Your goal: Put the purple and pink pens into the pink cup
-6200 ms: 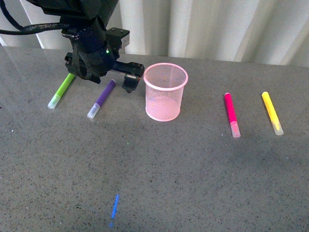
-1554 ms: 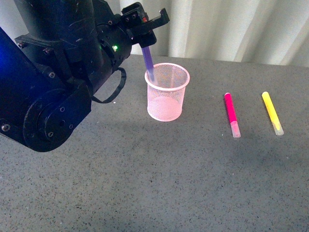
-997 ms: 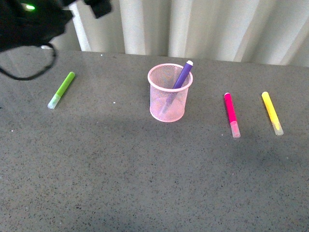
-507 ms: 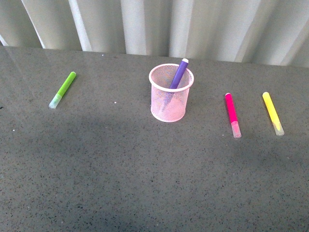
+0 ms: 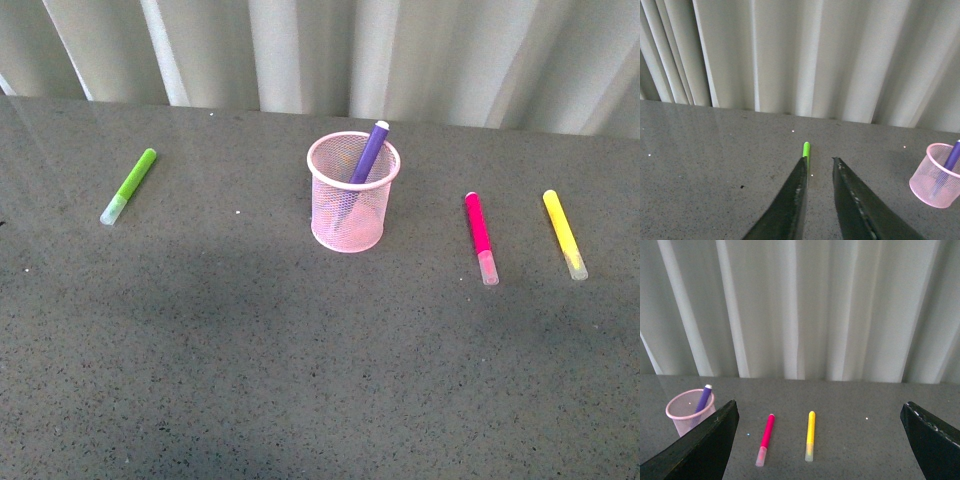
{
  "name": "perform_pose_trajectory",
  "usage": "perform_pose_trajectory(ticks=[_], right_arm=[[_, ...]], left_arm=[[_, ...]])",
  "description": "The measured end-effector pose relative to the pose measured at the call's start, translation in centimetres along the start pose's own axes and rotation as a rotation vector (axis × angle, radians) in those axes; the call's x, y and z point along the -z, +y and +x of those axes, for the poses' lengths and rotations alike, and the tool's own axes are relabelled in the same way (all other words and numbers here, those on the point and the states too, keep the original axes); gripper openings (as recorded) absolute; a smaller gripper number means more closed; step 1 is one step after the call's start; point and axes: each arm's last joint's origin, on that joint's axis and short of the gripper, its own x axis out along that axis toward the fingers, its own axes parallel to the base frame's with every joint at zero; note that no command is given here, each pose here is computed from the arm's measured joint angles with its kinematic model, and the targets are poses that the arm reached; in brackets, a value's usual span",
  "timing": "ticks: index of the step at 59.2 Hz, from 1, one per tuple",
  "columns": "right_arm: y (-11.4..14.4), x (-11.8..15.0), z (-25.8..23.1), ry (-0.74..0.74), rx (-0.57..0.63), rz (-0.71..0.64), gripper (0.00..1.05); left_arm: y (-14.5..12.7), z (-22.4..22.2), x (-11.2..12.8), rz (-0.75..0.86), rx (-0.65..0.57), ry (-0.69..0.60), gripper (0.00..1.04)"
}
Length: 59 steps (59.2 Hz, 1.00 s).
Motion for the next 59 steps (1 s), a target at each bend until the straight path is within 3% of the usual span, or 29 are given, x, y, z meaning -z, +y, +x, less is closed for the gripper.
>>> perform_pose_trajectory(ticks=[3,5,30,59], right_arm=[[0.0,0.0,0.0,0.0,0.0,0.0,0.98],[0.0,0.0,0.0,0.0,0.0,0.0,0.98],[0.0,0.0,0.0,0.0,0.0,0.0,0.98],[0.0,0.0,0.0,0.0,0.0,0.0,0.98]], left_arm=[[-0.4,-0.4,0.0,0.005,0.0,-0.003,0.07],[-0.6,-0.6,-0.1,0.005,-0.002,-0.005,0.04],[-2.8,-2.4,-0.7,0.012,0.008,-0.031,0.04],[-2.8,-3.5,-0.7,0.012,0.008,-0.033,0.04]])
